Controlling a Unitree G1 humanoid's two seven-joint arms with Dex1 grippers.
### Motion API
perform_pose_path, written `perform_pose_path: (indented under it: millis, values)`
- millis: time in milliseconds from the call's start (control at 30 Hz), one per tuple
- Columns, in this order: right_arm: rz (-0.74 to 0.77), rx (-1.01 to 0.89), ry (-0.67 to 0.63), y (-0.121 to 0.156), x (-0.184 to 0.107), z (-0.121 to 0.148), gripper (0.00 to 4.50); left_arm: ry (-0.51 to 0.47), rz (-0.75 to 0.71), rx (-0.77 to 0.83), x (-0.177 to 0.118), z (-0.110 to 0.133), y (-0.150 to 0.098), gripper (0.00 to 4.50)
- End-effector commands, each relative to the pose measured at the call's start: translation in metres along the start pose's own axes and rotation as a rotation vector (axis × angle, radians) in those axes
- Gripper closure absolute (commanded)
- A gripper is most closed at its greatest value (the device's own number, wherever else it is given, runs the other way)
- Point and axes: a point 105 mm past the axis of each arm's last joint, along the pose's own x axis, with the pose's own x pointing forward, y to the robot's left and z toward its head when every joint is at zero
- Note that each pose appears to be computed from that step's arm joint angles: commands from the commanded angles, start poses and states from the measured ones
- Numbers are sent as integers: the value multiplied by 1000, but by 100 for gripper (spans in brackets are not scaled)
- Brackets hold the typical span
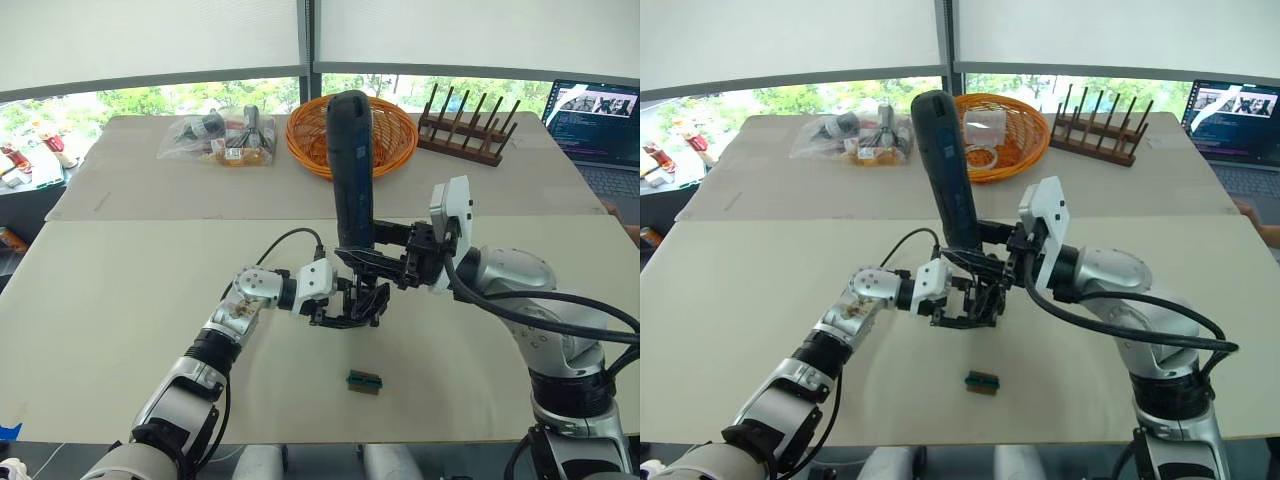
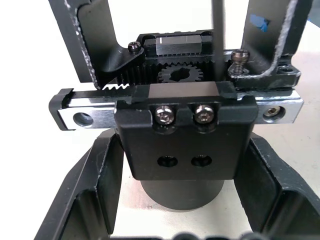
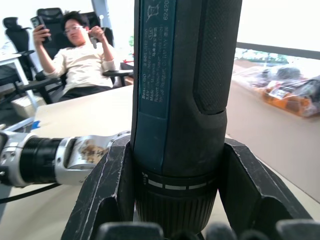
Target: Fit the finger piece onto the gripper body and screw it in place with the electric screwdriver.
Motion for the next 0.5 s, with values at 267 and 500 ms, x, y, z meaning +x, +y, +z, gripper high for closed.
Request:
perform_pose_path:
  millis: [267, 500]
  values:
    - [-33, -145, -134, 8, -8, 44, 257, 31, 22, 17, -7, 0, 8, 189]
    - [-7, -120, -152, 12, -6, 62, 257, 32, 21, 17, -6, -1, 8, 189]
